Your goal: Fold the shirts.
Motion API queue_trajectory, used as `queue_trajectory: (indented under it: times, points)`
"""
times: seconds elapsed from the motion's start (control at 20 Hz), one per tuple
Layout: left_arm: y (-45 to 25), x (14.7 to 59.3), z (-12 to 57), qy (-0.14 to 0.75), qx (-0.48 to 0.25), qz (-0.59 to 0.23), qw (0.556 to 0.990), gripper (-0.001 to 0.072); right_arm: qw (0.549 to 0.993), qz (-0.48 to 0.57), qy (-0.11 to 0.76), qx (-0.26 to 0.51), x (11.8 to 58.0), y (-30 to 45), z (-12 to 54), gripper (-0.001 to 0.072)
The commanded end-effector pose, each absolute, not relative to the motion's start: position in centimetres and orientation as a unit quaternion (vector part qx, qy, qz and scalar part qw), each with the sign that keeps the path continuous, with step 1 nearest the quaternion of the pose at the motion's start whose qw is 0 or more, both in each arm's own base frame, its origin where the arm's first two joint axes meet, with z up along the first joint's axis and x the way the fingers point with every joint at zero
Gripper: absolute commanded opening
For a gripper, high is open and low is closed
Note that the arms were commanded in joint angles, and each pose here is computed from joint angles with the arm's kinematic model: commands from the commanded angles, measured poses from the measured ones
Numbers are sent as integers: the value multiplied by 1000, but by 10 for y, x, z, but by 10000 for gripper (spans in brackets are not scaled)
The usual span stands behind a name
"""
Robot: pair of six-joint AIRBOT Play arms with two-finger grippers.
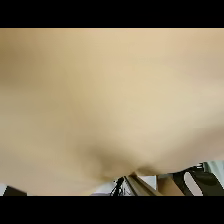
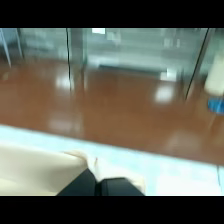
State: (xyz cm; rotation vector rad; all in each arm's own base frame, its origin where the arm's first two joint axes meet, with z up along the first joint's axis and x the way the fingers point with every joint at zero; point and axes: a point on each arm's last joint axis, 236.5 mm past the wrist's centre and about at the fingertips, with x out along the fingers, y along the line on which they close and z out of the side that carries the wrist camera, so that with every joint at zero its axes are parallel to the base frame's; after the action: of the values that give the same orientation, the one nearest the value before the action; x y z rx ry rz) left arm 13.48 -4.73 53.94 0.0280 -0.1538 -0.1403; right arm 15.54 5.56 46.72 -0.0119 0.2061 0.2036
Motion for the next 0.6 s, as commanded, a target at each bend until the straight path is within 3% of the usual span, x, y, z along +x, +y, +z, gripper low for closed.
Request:
queue_trajectory:
  times: [0.0, 0.25, 0.55]
  points:
    - [-33, 196, 470, 42, -37, -61, 997, 19, 976, 97, 196, 13, 184, 49, 411, 26]
    - [-51, 309, 310, 238, -121, -104, 958, 19, 944, 89, 314, 55, 265, 38, 301, 26]
    - [-64, 427, 213, 309, -177, -109, 928, 19, 911, 73, 395, 97, 391, 22, 201, 26]
